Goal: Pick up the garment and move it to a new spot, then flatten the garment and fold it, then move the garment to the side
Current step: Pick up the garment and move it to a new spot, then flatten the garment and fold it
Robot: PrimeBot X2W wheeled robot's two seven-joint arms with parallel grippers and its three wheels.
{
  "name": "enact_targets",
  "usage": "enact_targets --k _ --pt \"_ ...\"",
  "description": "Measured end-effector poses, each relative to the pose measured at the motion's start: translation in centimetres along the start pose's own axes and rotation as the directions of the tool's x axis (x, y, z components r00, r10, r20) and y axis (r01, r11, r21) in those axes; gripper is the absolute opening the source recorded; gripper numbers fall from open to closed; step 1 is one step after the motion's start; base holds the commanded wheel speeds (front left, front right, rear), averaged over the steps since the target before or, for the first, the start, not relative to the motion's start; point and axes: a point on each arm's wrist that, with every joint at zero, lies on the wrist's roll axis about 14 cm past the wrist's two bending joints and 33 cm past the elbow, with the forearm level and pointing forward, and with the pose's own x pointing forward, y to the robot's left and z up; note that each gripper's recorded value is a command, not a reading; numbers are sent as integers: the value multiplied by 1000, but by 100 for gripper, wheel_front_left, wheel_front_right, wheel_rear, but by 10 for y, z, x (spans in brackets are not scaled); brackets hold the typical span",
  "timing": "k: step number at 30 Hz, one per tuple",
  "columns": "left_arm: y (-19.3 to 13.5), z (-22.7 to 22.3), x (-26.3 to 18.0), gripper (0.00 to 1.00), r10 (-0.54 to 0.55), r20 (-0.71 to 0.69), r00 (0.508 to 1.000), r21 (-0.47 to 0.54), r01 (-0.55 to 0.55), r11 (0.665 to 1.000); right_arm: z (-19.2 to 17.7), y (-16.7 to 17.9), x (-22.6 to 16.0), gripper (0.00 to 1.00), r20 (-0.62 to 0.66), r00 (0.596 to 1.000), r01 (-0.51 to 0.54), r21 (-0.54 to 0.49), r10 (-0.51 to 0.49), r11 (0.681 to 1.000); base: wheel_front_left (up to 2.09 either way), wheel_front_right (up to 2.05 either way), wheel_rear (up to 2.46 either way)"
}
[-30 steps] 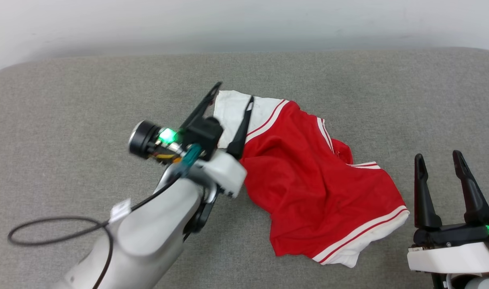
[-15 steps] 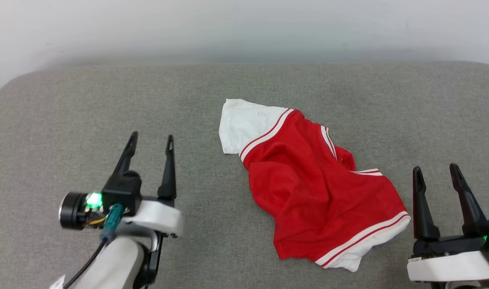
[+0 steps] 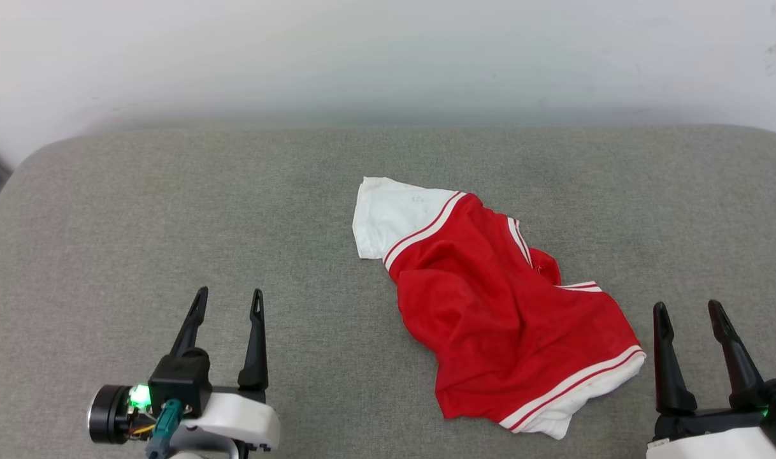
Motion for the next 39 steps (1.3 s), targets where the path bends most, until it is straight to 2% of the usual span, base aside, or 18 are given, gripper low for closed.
enact_targets --k 13,28,32,39 --pt "0 -11 -24 100 1 -36 999 -19 -2 1000 -7 2 -15 100 -27 1000 0 34 0 999 0 0 0" --pt "7 -14 -24 100 13 -40 999 -14 -14 1000 -8 7 -16 100 -31 999 -12 43 13 999 0 0 0" --pt "10 2 -1 100 -4 13 1000 7 4 1000 -7 7 -12 100 -28 999 -14 35 15 999 0 0 0" --pt "5 41 68 100 -113 123 986 90 102 991 -4 9 3 100 -10 1000 -23 27 23 999 0 0 0"
